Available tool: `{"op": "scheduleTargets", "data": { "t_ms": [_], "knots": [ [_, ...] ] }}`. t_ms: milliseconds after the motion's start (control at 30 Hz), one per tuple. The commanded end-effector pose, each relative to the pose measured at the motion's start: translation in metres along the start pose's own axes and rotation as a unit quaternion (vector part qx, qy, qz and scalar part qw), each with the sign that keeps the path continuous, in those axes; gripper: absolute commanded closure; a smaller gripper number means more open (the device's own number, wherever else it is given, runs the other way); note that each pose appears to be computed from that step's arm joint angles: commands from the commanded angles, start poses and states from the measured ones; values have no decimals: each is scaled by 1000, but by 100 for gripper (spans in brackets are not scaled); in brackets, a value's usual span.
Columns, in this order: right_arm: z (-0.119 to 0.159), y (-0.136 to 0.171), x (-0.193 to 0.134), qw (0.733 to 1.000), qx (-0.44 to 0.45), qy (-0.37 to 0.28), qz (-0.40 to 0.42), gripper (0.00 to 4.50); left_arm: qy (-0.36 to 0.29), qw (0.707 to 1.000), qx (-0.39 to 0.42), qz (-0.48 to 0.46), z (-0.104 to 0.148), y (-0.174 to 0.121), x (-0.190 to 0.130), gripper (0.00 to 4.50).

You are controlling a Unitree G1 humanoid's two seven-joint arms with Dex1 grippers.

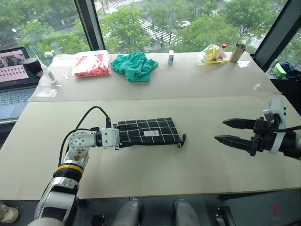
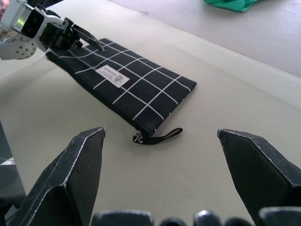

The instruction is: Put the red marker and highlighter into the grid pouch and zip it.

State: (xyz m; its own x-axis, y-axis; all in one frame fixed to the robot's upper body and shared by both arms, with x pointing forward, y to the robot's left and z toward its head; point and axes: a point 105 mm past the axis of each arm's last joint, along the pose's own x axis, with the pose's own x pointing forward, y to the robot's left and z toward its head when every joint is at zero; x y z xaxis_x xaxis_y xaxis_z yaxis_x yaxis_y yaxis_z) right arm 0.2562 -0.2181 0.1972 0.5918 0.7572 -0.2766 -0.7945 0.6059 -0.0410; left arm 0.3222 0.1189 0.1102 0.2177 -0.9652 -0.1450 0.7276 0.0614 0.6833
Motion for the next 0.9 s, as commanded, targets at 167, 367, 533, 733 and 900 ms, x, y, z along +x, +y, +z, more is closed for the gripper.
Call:
{"op": "scheduleTargets", "data": {
  "t_ms": [167,367,533,733,900],
  "knots": [
    [3,9,4,1000,-28,9,-4,26,29,998,49,-17,-7,5,-23,1],
    [-16,6,2,997,-40,66,-8,26,144,989,4,-24,-30,-11,-88,1],
    [-30,-7,0,994,-53,99,-12,26,156,974,-138,91,-19,-2,-139,1],
    [-28,-22,5,996,-51,67,-18,26,127,898,-336,255,11,-8,-154,1],
    [-29,-30,14,998,-45,41,-27,26,171,860,-351,330,12,-15,-166,1]
  ]
}}
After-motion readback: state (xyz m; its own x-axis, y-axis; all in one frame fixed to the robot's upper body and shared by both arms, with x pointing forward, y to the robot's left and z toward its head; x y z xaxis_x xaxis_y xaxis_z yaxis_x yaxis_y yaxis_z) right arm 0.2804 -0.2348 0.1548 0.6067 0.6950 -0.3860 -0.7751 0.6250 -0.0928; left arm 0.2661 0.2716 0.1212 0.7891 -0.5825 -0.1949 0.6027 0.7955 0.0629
